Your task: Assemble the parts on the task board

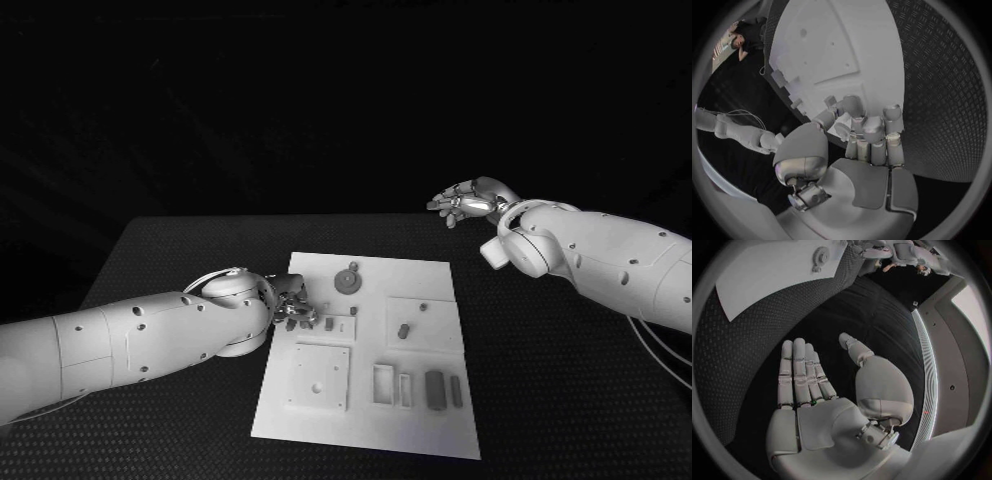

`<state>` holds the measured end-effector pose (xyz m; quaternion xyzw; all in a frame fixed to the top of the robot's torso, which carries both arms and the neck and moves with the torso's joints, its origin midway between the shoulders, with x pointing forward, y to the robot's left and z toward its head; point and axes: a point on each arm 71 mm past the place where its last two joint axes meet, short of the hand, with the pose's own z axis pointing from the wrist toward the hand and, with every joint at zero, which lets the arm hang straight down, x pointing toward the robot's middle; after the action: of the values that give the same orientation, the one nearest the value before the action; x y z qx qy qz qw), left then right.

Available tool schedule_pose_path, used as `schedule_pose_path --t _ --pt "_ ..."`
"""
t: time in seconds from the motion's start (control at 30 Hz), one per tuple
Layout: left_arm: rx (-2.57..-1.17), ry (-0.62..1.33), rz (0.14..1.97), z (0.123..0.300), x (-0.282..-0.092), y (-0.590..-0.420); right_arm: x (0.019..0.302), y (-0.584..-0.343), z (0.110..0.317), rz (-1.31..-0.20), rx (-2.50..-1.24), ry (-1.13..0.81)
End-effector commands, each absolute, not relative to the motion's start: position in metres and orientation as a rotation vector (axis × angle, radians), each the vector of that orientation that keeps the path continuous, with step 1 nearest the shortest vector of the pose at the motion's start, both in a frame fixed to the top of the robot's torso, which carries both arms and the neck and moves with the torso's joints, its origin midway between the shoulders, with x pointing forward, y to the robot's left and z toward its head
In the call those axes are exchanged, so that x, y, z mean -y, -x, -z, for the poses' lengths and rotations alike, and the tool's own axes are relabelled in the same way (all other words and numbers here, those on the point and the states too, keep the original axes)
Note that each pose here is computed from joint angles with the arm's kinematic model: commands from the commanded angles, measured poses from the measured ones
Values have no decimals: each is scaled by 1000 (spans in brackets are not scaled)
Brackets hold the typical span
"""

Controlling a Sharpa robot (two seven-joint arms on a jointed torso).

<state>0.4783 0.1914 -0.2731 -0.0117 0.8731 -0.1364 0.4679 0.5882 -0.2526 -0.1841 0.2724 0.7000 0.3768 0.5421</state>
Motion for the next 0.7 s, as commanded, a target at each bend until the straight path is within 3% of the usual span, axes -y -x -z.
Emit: schedule_pose_path --t 0.03,0.7 --pt "-2193 -1 301 281 -192 -473 251 -588 184 -909 -1670 -636" --pt "-2205 2 319 281 -188 -473 251 -588 184 -909 -1671 -636"
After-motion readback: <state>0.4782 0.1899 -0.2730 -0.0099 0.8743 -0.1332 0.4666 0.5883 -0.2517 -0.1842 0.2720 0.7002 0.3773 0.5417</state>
